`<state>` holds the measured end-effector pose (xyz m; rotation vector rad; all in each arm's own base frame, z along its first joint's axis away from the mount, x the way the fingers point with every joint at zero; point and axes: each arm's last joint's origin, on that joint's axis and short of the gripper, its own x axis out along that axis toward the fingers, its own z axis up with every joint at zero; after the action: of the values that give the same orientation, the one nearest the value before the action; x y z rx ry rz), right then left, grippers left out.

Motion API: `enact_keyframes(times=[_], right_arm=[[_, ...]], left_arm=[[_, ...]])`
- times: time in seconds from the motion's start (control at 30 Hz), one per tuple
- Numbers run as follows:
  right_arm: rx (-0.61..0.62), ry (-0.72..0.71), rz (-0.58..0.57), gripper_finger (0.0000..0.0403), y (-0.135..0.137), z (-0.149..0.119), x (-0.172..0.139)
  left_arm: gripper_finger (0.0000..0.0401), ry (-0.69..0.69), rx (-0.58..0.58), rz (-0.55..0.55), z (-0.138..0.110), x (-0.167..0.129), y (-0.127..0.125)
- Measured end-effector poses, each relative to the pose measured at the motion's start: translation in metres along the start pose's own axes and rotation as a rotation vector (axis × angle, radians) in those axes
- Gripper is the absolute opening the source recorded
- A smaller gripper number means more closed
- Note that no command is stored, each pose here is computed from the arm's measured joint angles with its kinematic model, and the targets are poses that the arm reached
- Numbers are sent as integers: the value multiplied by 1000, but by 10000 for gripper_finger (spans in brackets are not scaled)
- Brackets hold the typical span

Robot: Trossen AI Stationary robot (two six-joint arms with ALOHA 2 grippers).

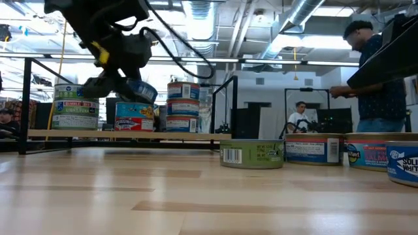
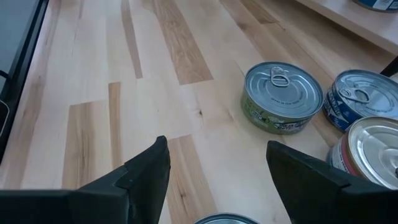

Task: Stack canned seafood by type on shelf
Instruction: Stack the blue tuna can on top of the yellow blue tuna can on the shelf

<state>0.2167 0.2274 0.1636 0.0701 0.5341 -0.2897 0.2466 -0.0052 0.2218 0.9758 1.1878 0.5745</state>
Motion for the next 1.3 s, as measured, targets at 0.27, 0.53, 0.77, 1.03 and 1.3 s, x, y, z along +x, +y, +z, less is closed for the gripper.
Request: enact_keyframes(times=[0.27,0.53,0.77,1.03,1.3], right_arm=[[3,1,1,291,0,0,0],[4,1,1,291,0,0,0],[5,0,1,291,0,0,0],[5,0,0,291,0,0,0],[5,1,-2,291,0,0,1]], left_arm=[[244,-32,-36,-53,2,-6,-4],[280,-38,-76,-150,5,-15,9],[276,-29,-90,-218,6,-22,19],[275,-2,-120,-272,2,-16,22],[275,-10,-109,-315,2,-16,22]])
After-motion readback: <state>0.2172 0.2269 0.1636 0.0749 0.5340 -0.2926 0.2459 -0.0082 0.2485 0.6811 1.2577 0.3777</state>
